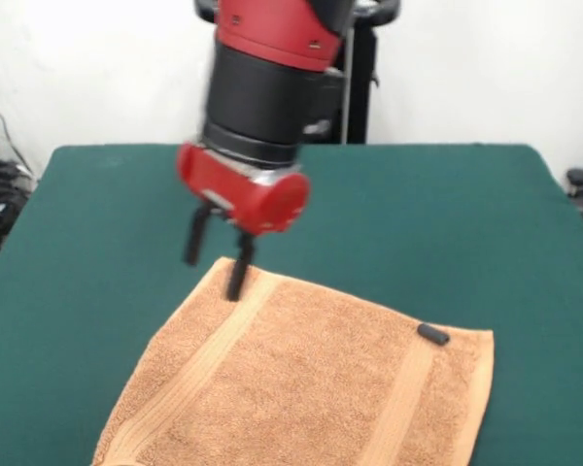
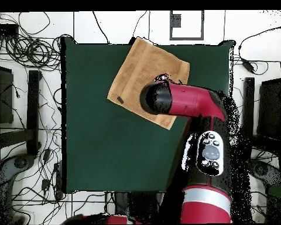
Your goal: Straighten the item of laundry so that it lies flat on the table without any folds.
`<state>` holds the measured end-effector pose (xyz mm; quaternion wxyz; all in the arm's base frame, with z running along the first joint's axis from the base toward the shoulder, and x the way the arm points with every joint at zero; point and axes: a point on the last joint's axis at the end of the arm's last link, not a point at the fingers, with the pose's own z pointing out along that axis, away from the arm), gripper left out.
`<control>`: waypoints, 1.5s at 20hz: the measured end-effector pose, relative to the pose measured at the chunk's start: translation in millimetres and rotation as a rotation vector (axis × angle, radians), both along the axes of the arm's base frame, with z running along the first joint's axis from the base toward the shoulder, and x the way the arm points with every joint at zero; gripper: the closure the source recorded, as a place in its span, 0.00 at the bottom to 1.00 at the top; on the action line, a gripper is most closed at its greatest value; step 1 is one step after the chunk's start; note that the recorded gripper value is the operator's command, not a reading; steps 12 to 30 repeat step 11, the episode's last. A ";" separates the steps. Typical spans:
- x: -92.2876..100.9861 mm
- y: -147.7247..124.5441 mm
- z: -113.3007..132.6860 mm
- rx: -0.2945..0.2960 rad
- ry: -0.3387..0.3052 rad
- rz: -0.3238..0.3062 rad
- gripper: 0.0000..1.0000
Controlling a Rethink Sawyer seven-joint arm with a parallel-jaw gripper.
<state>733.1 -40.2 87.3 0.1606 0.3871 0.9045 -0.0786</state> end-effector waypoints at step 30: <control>40.7 -108.6 39.1 -0.069 -0.057 -0.064 0.00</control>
